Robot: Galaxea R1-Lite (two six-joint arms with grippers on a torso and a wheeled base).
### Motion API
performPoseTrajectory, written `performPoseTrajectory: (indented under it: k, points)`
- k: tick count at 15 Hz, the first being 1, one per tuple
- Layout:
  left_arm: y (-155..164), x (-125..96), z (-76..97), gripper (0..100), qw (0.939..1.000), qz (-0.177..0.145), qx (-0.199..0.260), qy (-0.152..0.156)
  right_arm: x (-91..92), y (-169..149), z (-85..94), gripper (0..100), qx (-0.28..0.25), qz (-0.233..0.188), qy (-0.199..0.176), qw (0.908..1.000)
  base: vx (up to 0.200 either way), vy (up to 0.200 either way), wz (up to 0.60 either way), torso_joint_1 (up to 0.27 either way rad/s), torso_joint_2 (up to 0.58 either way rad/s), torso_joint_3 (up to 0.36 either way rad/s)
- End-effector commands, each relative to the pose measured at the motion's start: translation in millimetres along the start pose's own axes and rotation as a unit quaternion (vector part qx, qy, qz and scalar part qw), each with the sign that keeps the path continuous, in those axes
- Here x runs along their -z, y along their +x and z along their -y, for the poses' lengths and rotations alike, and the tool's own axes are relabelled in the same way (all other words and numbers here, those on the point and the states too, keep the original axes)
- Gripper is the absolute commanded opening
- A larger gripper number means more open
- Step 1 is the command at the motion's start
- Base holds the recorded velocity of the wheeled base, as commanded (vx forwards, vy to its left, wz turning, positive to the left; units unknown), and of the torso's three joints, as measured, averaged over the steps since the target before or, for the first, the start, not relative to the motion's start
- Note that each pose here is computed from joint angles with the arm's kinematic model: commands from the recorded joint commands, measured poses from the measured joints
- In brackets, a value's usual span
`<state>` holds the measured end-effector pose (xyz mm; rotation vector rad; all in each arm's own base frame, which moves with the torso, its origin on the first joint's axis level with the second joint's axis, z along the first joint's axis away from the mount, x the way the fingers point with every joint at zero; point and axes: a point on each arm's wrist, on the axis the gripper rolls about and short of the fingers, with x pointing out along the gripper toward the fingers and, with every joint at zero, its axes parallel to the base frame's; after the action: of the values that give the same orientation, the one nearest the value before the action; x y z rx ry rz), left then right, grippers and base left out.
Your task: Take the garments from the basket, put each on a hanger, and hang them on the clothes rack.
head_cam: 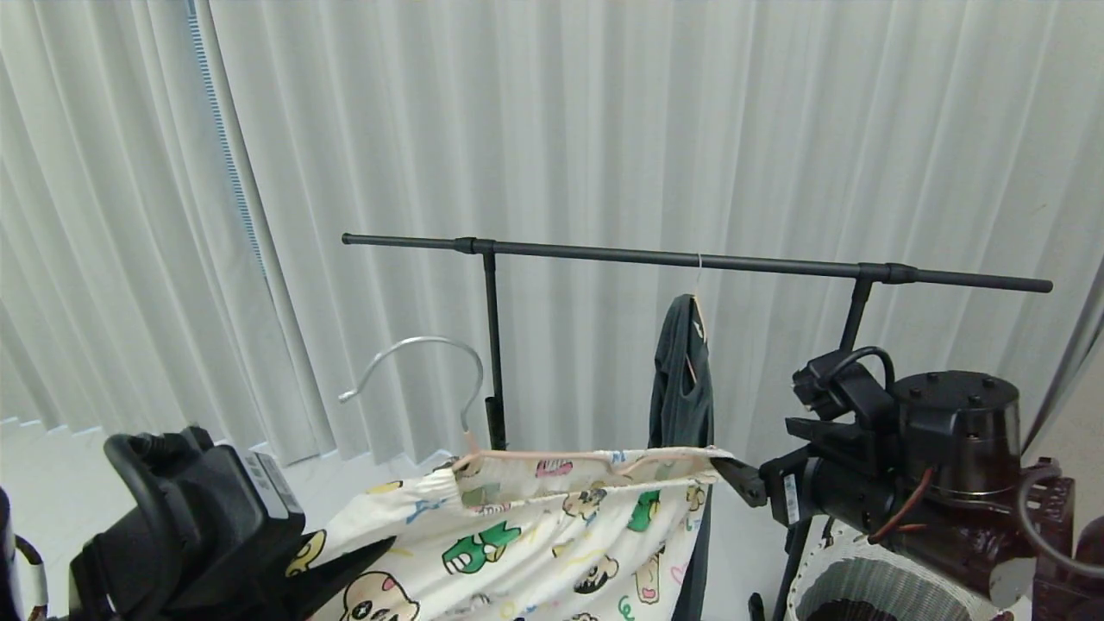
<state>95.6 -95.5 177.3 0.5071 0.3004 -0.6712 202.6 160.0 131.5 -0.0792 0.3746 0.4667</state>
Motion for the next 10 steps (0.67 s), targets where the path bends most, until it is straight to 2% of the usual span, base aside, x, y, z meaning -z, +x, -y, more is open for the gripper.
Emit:
performPoseTrajectory:
  k: [1,3,6,7,9,10]
  points:
    - [-6,12,2.6,0,1.0000,-0.006,0.002,0.007,-10.5,-12,2.4,100,-0.003,0.024,0.005,0.9997,0.000,0.000,0.00,0.000,0.00,0.000]
    - [-4,21,5.2,0,0.9993,-0.026,0.004,0.027,-15.6,-23,3.6,100,-0.015,0.026,0.004,0.9995,0.000,0.000,0.00,0.000,0.00,0.000]
    - [7,23,2.7,0,0.9983,-0.054,-0.007,0.022,-21.3,-51,-3.8,100,-0.056,0.022,-0.018,0.9980,0.000,0.000,0.00,0.000,0.00,0.000]
    - [11,13,-3.8,0,0.9986,-0.047,-0.022,0.014,-21.5,-72,-12.9,100,-0.098,0.016,-0.041,0.9942,0.000,0.000,0.00,0.000,0.00,0.000]
    - [12,5,-6.0,0,0.9990,-0.036,-0.023,0.012,-20.9,-91,-19.8,100,-0.141,0.015,-0.065,0.9877,0.000,0.000,0.00,0.000,0.00,0.000]
    - [14,4,-4.9,0,0.9991,-0.034,-0.019,0.014,-19.5,-105,-25.9,100,-0.178,0.016,-0.084,0.9802,0.000,0.000,0.00,0.000,0.00,0.000]
